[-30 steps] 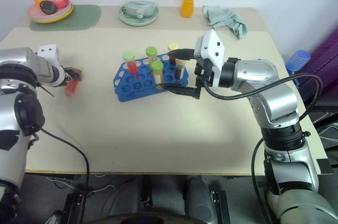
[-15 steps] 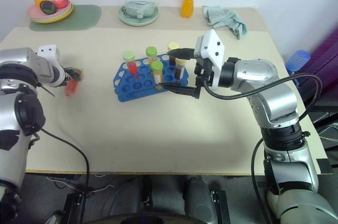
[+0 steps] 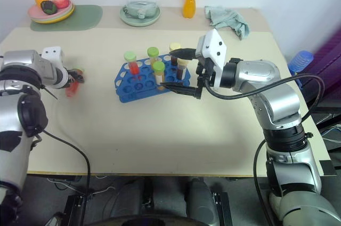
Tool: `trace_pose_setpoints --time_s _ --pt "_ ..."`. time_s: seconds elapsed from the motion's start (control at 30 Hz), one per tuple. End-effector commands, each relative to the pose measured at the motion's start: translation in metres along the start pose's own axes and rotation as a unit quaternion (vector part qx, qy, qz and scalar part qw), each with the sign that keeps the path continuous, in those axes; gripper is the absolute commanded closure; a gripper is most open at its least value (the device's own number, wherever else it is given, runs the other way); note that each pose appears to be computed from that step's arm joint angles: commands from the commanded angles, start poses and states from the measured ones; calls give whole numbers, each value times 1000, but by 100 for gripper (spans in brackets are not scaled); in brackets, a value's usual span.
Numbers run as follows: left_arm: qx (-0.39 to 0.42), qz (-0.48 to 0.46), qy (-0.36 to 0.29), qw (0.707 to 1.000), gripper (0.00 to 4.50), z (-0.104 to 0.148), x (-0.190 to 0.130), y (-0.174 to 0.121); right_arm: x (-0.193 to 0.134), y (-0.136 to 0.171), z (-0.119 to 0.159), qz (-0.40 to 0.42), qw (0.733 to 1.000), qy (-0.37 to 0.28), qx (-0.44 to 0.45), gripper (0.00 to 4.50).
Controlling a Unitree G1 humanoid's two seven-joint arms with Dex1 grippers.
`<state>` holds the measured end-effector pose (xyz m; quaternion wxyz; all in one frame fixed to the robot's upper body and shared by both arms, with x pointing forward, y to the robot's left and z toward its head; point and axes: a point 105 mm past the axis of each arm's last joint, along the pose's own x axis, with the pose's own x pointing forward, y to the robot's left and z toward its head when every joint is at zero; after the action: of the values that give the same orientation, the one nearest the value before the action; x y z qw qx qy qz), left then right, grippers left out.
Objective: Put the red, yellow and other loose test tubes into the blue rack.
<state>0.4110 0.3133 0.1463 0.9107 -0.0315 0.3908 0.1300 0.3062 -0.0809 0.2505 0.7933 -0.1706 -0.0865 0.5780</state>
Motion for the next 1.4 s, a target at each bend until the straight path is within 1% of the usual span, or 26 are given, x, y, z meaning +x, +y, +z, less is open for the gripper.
trace_pose_setpoints --time_s 0.03,0.3,0.37,0.4,0.5,0.53,0.8,0.9,1.03,1.07,1.1,1.13,1.17,1.2,1.23,1.27,1.3,1.4 --pt "23 5 -36 999 74 22 -11 -3 -3 1 15 -5 1000 -20 -24 4" --pt "57 0 -42 997 74 28 -13 -13 -3 2 15 -12 999 -21 -23 4" --pt "60 1 -41 997 128 27 -12 -12 -3 2 15 -13 999 -21 -22 0" --pt "60 1 -38 997 165 26 -12 -11 -3 2 15 -14 999 -21 -22 0" --pt "61 8 -33 998 318 23 -11 -7 -3 2 14 -15 999 -22 -21 0" --pt "62 9 -33 998 357 23 -10 -6 -3 2 14 -15 999 -21 -20 0" --pt "52 0 -24 998 357 19 -11 1 -1 0 13 -16 999 -21 -21 0" --pt "30 -26 -16 999 357 17 -15 5 -2 -1 13 -18 999 -20 -23 0" --pt "17 -104 -11 994 357 15 -26 7 -5 0 12 -24 999 -17 -24 0" --pt "28 -129 -56 990 357 22 -30 8 -6 0 12 -26 999 -16 -23 0" --pt "39 -152 -100 983 357 28 -37 7 -7 0 11 -27 999 -16 -22 0" --pt "41 -195 -136 970 357 27 -49 1 -8 -1 11 -28 999 -16 -22 0" --pt "37 -238 -157 958 357 21 -64 -5 -7 -1 11 -30 999 -16 -21 0" --pt "37 -287 -186 939 357 12 -80 -14 -8 -2 11 -32 999 -17 -21 0" --pt "34 -341 -226 912 357 7 -97 -23 -8 -3 11 -34 999 -17 -20 0" --pt "45 -378 -283 881 357 3 -115 -27 -9 -4 11 -35 999 -17 -19 0" --pt "49 -386 -319 864 357 -1 -126 -27 -10 -4 10 -35 999 -16 -18 0" --pt "-1 -450 -428 784 357 9 -172 -30 -15 -3 9 -36 999 -12 -12 0"
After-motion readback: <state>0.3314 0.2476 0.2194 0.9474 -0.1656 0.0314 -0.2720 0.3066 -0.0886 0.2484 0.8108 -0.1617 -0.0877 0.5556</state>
